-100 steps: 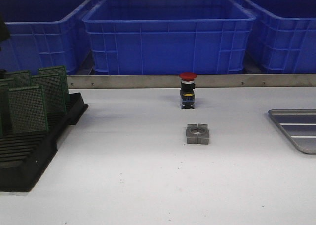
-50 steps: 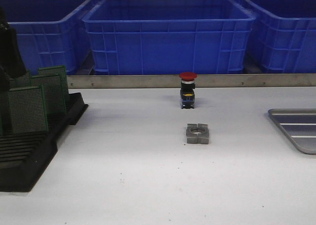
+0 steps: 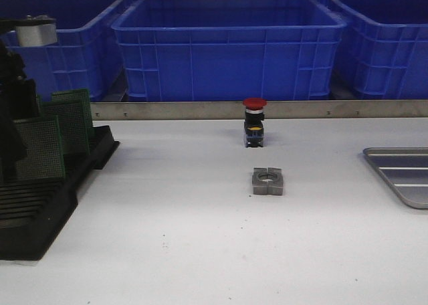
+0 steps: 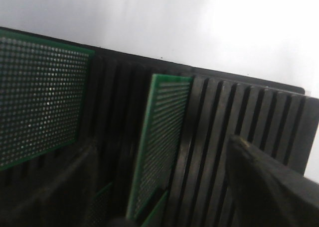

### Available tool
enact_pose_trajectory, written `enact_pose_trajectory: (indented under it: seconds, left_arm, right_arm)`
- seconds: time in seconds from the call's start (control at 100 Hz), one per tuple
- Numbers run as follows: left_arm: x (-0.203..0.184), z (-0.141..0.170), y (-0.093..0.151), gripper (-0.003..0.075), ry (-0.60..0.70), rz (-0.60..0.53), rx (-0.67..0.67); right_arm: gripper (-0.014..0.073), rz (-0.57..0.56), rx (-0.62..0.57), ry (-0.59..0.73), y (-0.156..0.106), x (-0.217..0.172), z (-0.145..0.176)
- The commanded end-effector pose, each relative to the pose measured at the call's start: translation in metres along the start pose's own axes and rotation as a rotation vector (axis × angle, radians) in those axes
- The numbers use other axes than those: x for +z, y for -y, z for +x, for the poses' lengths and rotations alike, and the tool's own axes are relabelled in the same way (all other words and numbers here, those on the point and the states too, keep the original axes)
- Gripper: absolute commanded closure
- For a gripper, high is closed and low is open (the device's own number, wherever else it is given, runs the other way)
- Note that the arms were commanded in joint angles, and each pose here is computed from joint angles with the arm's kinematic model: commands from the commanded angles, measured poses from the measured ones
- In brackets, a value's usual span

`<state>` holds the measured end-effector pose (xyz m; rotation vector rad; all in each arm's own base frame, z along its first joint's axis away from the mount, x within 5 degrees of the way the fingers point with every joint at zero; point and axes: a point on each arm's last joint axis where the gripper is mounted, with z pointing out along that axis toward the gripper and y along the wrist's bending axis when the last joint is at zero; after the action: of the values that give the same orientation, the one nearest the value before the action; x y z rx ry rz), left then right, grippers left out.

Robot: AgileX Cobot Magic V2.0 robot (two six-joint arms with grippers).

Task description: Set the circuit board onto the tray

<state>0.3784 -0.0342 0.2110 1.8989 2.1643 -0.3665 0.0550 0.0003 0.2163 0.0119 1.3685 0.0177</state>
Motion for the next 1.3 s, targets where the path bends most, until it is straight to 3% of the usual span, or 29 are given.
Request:
enact_pose_trajectory:
  seconds: [0.0,0.08,0.28,0.67,0.91,1.14,1.29]
  left_arm:
    - [-0.024,-0.014,0.003,0.029,0.063,-0.059,0.008]
    - [-0.024,-0.015,0.004,0.039,0.077,-0.042,0.004]
    - [-0.03,-0.02,0.005,0.0738,0.106,-0.015,0.007]
    - [-0.068,-0.034,0.016,0.0739,0.139,-0.11,0.041]
    - [-0.106,-0.063,0.04,0.0738,0.295,-0.192,0.065]
    - [-0.111,-0.116,0.074,0.0739,0.389,-0.129,0.038]
    - [-0.098,-0.152,0.097,0.0739,0.415,-0.047,0.1]
  right_arm:
    - [0.0663,-0.005,-0.008,0.092,0.0,-0.002,-0.006]
    - [0.0663,-0.005,-0.008,0.092,0.0,-0.002,-0.006]
    - [0.0663,-0.005,-0.008,0.092,0.0,-0.002,-0.006]
    - [0.0663,-0.005,-0.008,0.092,0.0,-0.002,-0.006]
    - [0.0663,-0.005,-0.008,0.092,0.0,-0.002,-0.006]
    - [0.0663,-0.005,-0.008,0.092,0.0,-0.002,-0.006]
    - [0.0663,-0.005,-0.008,0.093,0.0,-0.002,-0.007]
